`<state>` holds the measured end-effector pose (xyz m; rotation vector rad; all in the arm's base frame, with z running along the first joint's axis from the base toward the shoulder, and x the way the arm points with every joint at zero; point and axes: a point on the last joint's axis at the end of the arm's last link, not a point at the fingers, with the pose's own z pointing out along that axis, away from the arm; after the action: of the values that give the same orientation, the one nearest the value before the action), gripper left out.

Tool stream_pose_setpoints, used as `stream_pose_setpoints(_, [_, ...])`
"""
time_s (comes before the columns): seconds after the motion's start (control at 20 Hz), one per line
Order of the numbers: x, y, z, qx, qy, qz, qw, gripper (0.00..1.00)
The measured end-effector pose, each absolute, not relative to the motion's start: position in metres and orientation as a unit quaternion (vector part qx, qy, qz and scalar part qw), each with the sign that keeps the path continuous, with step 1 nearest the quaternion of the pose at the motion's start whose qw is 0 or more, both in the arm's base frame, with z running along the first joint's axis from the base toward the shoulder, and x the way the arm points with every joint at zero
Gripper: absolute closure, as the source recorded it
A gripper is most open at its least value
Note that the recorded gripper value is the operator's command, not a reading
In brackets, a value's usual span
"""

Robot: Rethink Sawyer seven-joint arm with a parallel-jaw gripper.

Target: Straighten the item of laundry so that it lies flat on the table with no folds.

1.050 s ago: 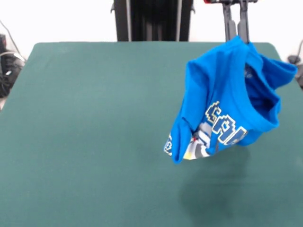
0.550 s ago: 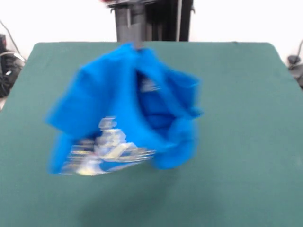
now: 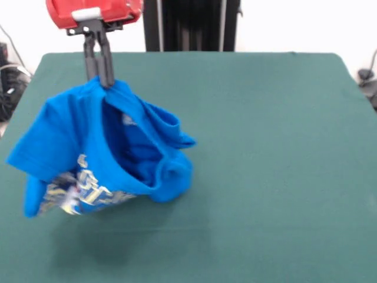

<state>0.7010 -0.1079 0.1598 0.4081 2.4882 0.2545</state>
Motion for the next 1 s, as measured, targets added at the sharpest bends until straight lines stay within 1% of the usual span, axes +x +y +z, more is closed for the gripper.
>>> stream_pose_setpoints(0.65, [0.702,-0.025,0.149,0.071,0.947,0.105,0.294,1.0])
stream_pose_setpoints(1.0, [0.704,0.037,0.168,0.02,0.948,0.099,0.303,1.0])
